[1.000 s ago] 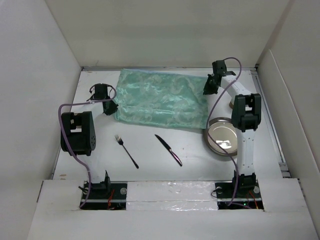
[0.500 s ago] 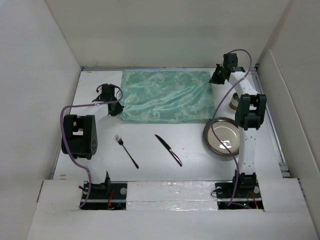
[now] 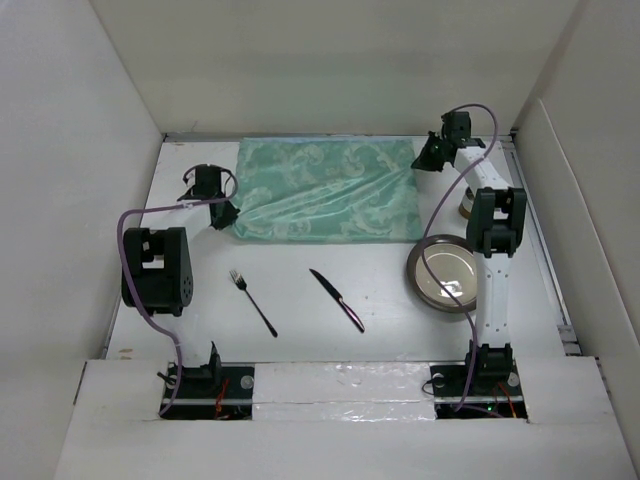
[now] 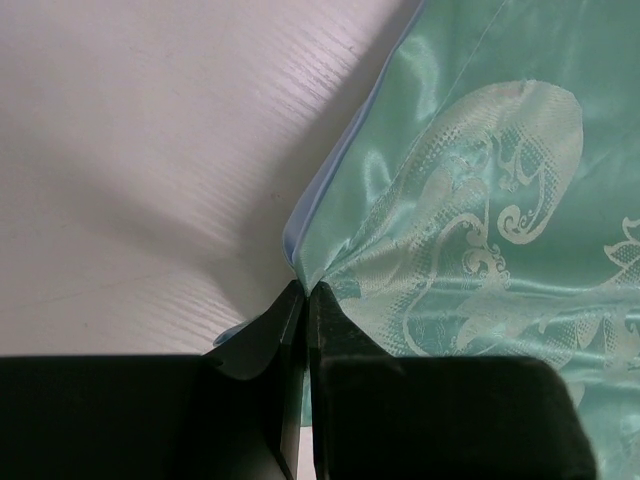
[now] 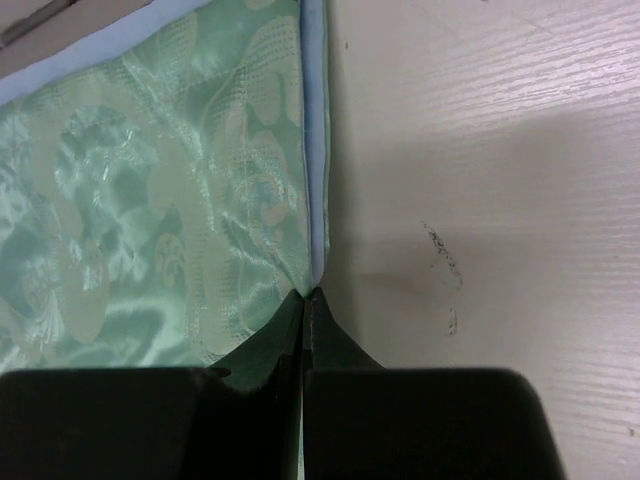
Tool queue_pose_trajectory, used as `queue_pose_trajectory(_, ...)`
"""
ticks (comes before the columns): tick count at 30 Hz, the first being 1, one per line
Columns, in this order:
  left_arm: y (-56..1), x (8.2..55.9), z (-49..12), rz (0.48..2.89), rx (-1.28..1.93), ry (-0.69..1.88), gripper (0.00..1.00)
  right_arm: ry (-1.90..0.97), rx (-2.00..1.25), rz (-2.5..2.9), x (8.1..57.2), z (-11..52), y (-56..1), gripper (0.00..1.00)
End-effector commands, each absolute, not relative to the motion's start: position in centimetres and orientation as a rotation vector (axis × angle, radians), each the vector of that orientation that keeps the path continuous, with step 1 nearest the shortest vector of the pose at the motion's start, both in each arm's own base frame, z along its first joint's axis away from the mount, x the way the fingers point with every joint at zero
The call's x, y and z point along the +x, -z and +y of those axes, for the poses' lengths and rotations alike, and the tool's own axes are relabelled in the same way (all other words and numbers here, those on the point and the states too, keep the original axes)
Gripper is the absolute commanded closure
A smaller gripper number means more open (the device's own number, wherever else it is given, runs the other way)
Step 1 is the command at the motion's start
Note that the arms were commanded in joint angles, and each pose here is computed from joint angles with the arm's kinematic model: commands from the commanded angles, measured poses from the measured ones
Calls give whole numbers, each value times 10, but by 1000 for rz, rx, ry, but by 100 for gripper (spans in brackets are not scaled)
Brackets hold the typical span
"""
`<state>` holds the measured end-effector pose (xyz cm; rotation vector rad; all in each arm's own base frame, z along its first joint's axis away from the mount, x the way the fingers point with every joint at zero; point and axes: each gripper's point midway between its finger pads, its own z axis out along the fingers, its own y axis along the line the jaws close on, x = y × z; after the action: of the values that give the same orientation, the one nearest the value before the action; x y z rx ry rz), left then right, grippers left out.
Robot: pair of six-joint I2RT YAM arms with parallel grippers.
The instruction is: Set the dinner table for one person
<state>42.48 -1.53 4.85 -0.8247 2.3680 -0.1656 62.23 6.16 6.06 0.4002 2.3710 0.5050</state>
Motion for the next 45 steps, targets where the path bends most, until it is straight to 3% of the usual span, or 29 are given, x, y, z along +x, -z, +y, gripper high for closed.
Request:
queue_pose_trajectory(1,-47,419,-15,2386,-787,110,100,-472,433,2280,633,46,-79,99)
queue_pose_trajectory(3,-44,415,-15,2404,-792,68,100,-483,431,2265,629,48,-86,79)
queue_pose_trajectory(4,-44,415,-15,2406,-803,65,100,-493,422,2244,631,49,-92,58)
queue_pose_trajectory(6,-48,414,-14,2397,-815,62,86,-534,386,2203,632,54,-119,44)
queue_pose_trajectory(8,-60,415,-13,2360,-823,69,74,-567,348,2185,629,59,-139,40)
queue_pose_trajectory(15,-89,402,-21,2303,-829,162,72,-632,202,2037,600,98,-249,39)
queue_pose_trajectory(16,-98,397,-22,2284,-827,180,72,-634,178,1986,588,98,-279,40)
queue_pose_trajectory(18,-114,394,-23,2238,-821,213,74,-663,130,2004,563,118,-278,52)
queue_pose_trajectory(19,-137,388,-24,2173,-802,250,76,-659,83,1904,543,121,-323,73)
queue_pose_trajectory(21,-173,386,-35,2083,-736,360,92,-631,102,1941,511,124,-301,100)
queue_pose_trajectory(22,-203,373,-43,2004,-668,443,99,-622,110,1890,499,120,-311,100)
queue_pose_trajectory(23,-229,369,-55,1937,-591,535,100,-629,85,1765,461,121,-358,100)
queue_pose_trajectory(24,-244,362,-58,1891,-550,567,100,-598,143,1831,437,114,-312,100)
queue_pose_trajectory(26,-286,334,-73,1757,-428,681,100,-609,188,1643,378,102,-353,100)
queue_pose_trajectory(27,-305,316,-78,1692,-370,722,100,-608,259,1707,356,98,-307,100)
queue_pose_trajectory(30,-295,292,-100,1720,-223,818,100,-547,428,1621,292,62,-292,100)
queue_pose_trajectory(31,-287,285,-104,1740,-195,834,100,-499,524,1738,274,53,-240,100)
queue_pose_trajectory(33,-269,271,-115,1792,-80,864,100,-339,706,1767,242,14,-201,100)
queue_pose_trajectory(37,-254,254,-120,1826,-1,874,93,-384,882,1796,223,14,-180,100)
queue_pose_trajectory(39,-262,243,-127,1810,56,886,90,-257,1003,1742,222,-10,-177,100)
queue_pose_trajectory(42,-275,230,-142,1765,136,927,86,-62,1102,1723,224,-41,-171,77)
queue_pose_trajectory(45,-279,220,-150,1746,180,970,85,93,1197,1685,232,-65,-168,39)
